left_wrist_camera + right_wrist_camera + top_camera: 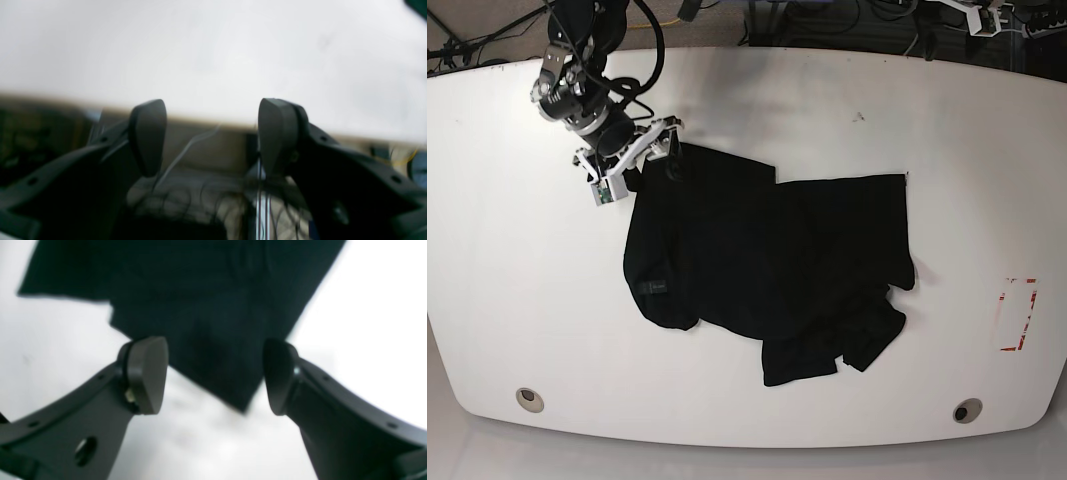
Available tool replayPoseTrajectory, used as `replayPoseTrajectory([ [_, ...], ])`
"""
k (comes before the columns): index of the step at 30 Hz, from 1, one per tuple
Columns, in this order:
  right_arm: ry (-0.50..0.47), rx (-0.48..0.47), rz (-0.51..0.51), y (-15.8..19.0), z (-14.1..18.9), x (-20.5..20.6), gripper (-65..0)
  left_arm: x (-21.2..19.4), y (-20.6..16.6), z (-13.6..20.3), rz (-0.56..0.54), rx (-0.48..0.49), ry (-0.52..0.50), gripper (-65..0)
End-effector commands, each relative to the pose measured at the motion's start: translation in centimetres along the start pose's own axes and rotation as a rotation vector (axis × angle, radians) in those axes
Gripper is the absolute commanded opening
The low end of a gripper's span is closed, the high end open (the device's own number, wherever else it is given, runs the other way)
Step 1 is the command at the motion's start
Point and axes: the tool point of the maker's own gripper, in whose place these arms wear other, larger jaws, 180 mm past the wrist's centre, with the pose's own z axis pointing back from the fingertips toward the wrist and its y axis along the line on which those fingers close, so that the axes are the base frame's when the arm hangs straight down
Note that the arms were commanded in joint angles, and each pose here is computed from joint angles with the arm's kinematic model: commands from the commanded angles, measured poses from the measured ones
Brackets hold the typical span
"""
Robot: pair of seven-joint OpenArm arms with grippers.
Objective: Fold the T-shirt properly
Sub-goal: 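Move the right gripper down and grasp the black T-shirt's edge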
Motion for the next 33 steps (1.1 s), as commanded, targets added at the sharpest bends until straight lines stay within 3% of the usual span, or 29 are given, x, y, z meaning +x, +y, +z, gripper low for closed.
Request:
replayPoseTrajectory([
  [1,-0.047,0.025,-0.012,-0.3,-1.1,1.8,-21.9,0.0,0.1,0.3,-0.009,-0.003,0.017,-24.6],
  [9,-0.022,0.064,-0.088,-1.8,-5.4,2.7,-21.9,0.4,0.0,-1.0,-0.009,-0.004,0.019,-24.6],
  [30,-0.039,0.103,-0.150,-4.1,-9.7,6.3,-22.2,1.9,-0.1,-3.1,-0.028,-0.023,-0.017,-24.7],
  [33,-0.042,0.116,-0.158,-3.5,-9.9,6.4,-27.0,1.5,-0.1,-3.2,-0.031,-0.025,0.011,-24.7],
])
